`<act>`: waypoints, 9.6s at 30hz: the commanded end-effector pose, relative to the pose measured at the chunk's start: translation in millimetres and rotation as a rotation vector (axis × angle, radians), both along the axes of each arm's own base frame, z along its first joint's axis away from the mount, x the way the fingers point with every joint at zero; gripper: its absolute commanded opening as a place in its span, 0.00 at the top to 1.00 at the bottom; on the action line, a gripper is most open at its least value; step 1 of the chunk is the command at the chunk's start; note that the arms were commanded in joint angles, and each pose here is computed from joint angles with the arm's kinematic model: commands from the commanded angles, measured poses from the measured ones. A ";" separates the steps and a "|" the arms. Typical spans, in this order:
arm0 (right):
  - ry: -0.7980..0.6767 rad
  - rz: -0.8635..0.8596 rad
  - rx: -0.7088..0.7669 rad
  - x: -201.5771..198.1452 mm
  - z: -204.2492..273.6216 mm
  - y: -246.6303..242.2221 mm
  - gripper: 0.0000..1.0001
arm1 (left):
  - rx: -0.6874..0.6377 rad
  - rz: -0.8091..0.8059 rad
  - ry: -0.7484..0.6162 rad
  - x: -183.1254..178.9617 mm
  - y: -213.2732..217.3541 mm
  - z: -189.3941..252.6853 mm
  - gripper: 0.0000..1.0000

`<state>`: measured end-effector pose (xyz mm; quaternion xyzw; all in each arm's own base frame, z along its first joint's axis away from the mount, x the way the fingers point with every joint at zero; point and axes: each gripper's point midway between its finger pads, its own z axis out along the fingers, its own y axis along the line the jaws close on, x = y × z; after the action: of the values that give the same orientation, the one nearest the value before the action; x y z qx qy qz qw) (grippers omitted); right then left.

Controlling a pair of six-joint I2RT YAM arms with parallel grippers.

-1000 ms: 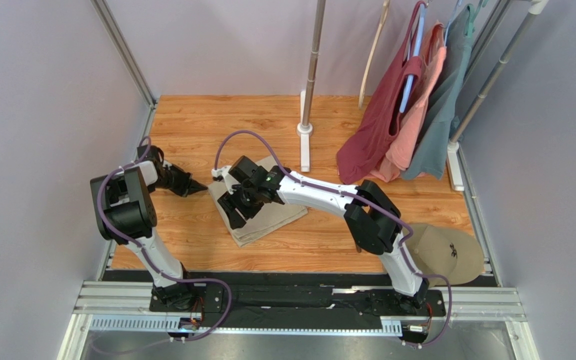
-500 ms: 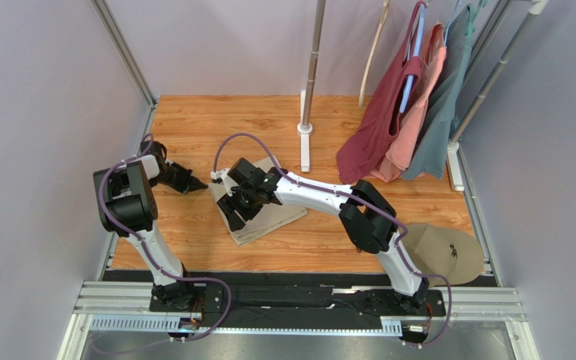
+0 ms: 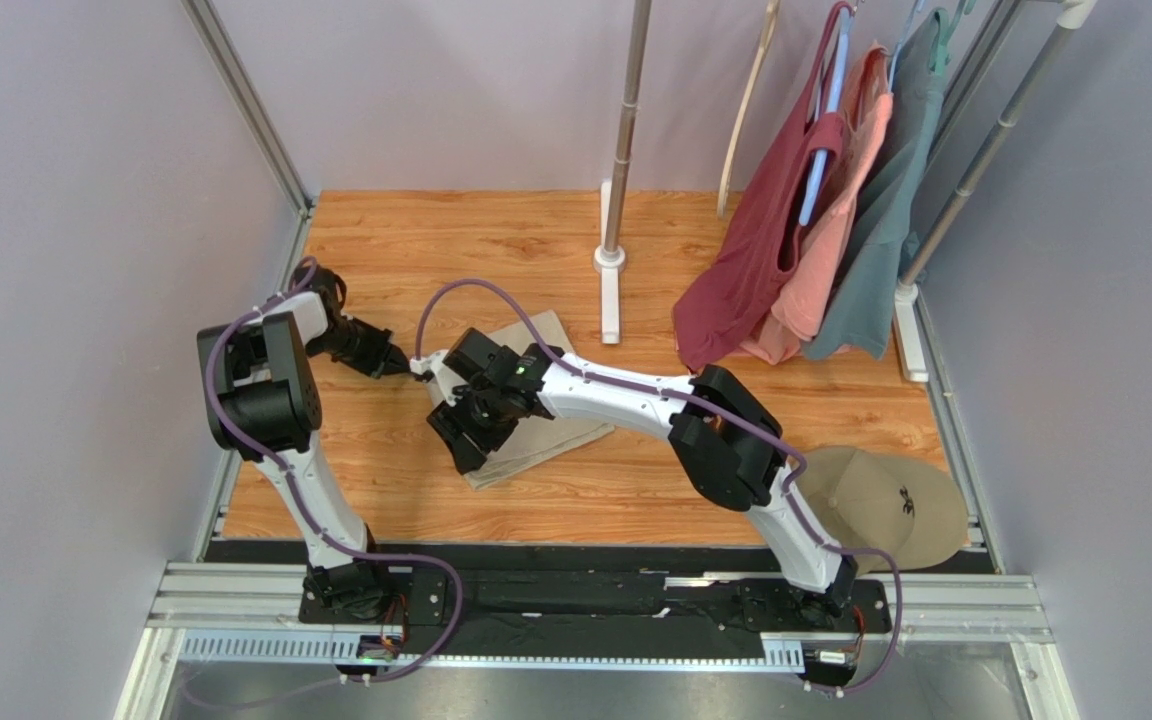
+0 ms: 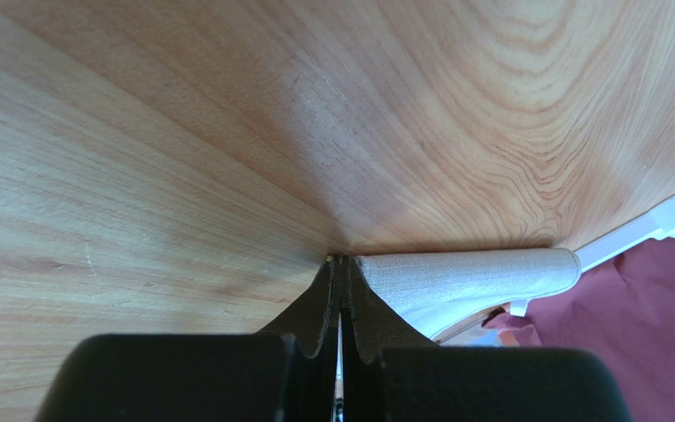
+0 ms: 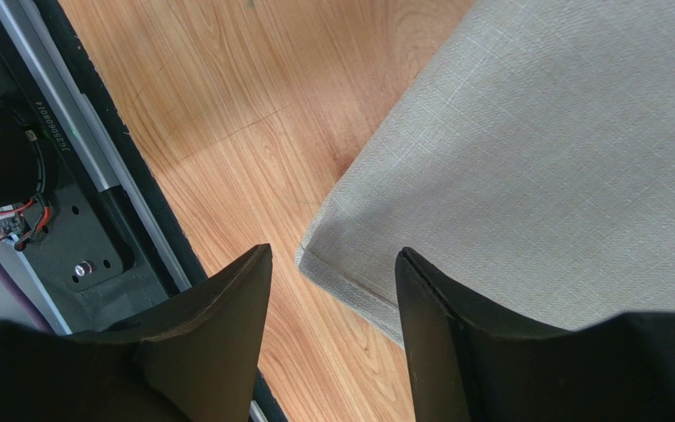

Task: Fold the napkin into a case and place the utensils inside
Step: Smooth out the square-folded napkin at the center of the board, then pick up the top corner of the square-folded napkin from the center of the board.

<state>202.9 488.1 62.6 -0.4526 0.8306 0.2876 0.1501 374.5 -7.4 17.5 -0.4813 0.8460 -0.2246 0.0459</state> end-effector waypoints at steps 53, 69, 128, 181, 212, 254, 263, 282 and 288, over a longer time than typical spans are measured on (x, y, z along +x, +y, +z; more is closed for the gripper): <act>0.150 0.036 0.025 -35.3 29.3 -11.2 0.90 | 0.132 -0.142 -0.222 7.5 4.7 58.5 1.00; 0.516 -0.034 0.336 -32.7 57.3 -28.3 0.58 | -0.049 -0.367 -0.249 -40.1 -67.0 46.1 1.00; 0.568 -0.167 0.328 -22.5 -0.7 8.9 0.77 | 0.113 -0.448 -0.192 -0.5 -41.0 29.1 0.90; 0.481 -0.385 0.314 -23.4 2.0 -69.1 0.81 | 0.194 -0.535 -0.181 -198.7 -145.5 24.6 0.99; 0.364 -0.709 0.212 1.2 -44.4 -81.8 1.00 | 0.092 -0.523 -0.098 -229.2 -157.8 5.8 1.00; 0.079 -0.740 -0.174 81.0 -29.7 -216.8 0.59 | 0.140 -0.667 -0.208 -183.7 -174.7 22.3 0.94; 0.073 -0.736 -0.177 81.7 -33.1 -217.2 0.68 | 0.137 -0.647 -0.175 -207.9 -162.6 9.1 0.95; 0.043 -0.727 -0.169 77.2 -17.2 -212.5 0.84 | 0.135 -0.644 -0.180 -211.7 -160.6 10.1 0.96; 0.017 -0.729 -0.179 77.8 -8.2 -215.2 0.88 | 0.139 -0.641 -0.182 -213.0 -159.2 9.0 0.96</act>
<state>270.4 270.7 26.1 -0.1292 0.9680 0.1466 0.1575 160.6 -165.4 23.2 -0.1654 0.9617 -0.2060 0.0730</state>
